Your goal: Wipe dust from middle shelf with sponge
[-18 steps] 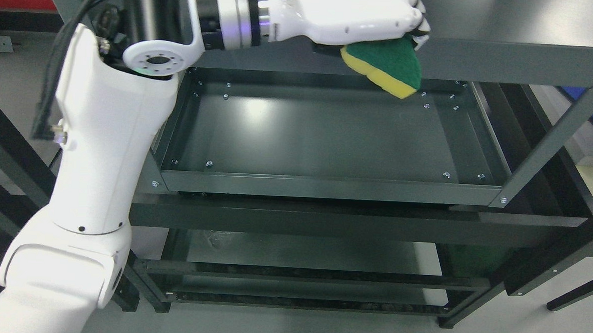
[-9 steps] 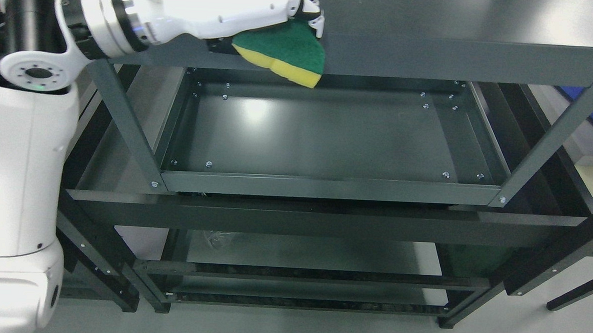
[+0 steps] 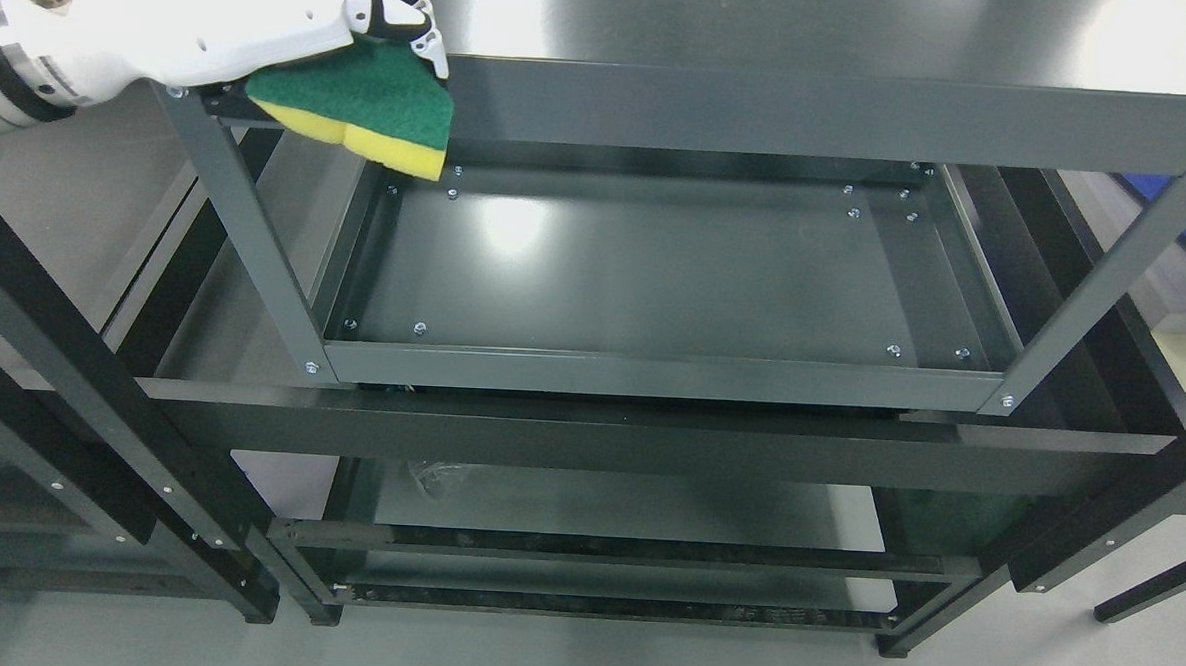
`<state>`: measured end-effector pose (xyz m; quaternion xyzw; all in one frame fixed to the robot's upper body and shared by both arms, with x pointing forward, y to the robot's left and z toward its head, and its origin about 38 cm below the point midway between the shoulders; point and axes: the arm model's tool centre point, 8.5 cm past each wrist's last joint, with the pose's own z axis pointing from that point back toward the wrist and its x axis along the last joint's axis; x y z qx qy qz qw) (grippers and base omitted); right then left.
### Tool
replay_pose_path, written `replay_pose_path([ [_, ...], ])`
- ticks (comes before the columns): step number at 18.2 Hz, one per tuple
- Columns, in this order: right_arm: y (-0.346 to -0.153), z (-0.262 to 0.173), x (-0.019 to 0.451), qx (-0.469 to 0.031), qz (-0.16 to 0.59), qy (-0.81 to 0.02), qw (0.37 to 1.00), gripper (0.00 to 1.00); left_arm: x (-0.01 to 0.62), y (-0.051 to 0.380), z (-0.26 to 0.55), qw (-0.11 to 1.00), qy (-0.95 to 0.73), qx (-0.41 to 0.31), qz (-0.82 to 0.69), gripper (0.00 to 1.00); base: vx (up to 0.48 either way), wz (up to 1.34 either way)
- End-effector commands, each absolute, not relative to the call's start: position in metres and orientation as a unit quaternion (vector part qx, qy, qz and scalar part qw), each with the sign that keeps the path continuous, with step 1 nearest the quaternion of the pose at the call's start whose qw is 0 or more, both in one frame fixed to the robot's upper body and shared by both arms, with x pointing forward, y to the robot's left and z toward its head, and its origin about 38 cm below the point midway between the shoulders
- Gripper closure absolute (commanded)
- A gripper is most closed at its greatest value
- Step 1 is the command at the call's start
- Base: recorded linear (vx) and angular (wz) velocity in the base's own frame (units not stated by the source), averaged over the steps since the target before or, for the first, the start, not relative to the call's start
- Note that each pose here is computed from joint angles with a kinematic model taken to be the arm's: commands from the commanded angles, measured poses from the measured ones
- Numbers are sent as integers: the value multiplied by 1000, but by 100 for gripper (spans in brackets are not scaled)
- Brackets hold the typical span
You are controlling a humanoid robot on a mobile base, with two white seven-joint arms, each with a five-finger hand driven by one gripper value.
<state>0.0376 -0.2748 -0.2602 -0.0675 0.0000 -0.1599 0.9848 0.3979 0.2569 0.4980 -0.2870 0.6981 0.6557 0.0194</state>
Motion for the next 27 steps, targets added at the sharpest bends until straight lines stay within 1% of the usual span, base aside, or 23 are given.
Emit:
replay_pose_path([
  [1, -287, -259, 43, -76, -160, -10, 984, 0, 405, 188, 501, 68, 693, -281, 661, 99, -2, 12],
  [4, -287, -259, 43, -76, -160, -10, 984, 0, 403, 79, 494, 112, 702, -237, 663, 99, -1, 4],
  [5, -287, -259, 43, -76, -160, -10, 984, 0, 402, 54, 490, 116, 697, -225, 671, 99, 0, 0],
  [6, -287, -259, 43, -76, -160, -10, 984, 0, 409, 48, 481, 106, 677, -235, 690, 99, 0, 0],
  [9, -287, -259, 43, -76, -160, -10, 984, 0, 393, -1, 459, 163, 666, -202, 700, 100, 0, 0],
  [11, -287, -259, 43, -76, -160, -10, 984, 0, 384, -16, 476, 203, 665, -227, 682, 100, 0, 0],
  [12, -287, -259, 43, -76, -160, -10, 984, 0, 380, -24, 480, 215, 674, -223, 671, 99, 0, 0],
  [14, -287, -259, 43, -76, -160, -10, 984, 0, 378, -42, 479, 195, 694, -214, 659, 99, 0, 0],
  [19, -287, -259, 43, -76, -160, -10, 984, 0, 382, -86, 422, 157, 681, -174, 694, 99, 0, 0],
  [21, -287, -259, 43, -76, -160, -10, 984, 0, 387, -95, 414, 126, 691, -163, 693, 98, 0, 0],
  [27, -287, -259, 43, -76, -160, -10, 984, 0, 392, -107, 384, 85, 697, -113, 703, 99, 0, 0],
])
